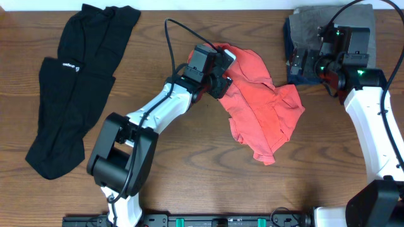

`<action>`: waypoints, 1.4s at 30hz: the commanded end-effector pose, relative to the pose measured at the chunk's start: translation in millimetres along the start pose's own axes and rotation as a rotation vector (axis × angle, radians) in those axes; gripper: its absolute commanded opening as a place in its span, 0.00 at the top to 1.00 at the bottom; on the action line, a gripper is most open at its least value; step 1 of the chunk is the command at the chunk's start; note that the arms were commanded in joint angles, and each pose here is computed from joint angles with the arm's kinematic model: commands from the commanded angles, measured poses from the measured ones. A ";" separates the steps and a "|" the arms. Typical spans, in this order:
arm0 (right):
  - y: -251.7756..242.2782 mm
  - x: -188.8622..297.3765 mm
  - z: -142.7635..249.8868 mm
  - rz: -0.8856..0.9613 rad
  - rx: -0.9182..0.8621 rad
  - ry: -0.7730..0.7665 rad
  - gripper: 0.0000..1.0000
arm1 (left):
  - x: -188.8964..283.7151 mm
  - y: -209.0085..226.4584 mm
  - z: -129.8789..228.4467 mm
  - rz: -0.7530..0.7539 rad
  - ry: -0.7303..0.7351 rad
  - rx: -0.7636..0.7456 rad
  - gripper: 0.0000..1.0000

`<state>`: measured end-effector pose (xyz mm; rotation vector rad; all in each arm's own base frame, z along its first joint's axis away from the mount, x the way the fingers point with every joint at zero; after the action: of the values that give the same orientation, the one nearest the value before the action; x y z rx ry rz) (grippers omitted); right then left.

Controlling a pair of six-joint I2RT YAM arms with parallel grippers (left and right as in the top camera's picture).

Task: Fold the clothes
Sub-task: 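Grasp the red shirt's left edge with the left gripper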

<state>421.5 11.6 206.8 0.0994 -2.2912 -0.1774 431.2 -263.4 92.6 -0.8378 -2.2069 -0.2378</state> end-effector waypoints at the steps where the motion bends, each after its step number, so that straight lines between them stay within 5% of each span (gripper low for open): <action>1: 1.0 -0.9 1.1 -0.007 0.016 0.010 0.01 | -7.4 9.2 4.5 -0.044 0.004 0.017 0.33; 18: -3.5 -23.5 16.0 -0.003 0.011 0.081 0.01 | -51.1 40.9 23.1 -0.201 -0.038 0.199 0.36; 22: -4.5 -28.7 18.6 -0.002 0.009 0.092 0.02 | -51.0 40.7 24.0 -0.200 -0.033 0.200 0.71; 28: -4.5 -29.5 17.1 -0.002 0.010 0.086 0.02 | -42.3 43.2 21.3 -0.206 -0.026 0.206 0.94; 33: -1.9 -29.5 17.6 -0.019 0.009 0.088 0.05 | -1.6 53.5 -8.4 -0.247 -0.084 0.217 0.94; 42: 33.8 -28.2 23.3 -0.181 0.051 0.110 0.06 | 149.0 70.8 -90.3 -0.373 -0.354 0.232 0.94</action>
<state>424.3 29.5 176.3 0.2167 -2.1968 -0.1982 458.8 -194.7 201.6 -0.4193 -2.5307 -0.0338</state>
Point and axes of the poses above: each gripper's point midway between its finger pads, its own x axis back along the fingers, its own y axis along the line the jaws close on, z = x × y, the point moved 2 cm from there along x, back along the fingers, and after that the axes turned 4 degrees about x, right-handed, at the moved point
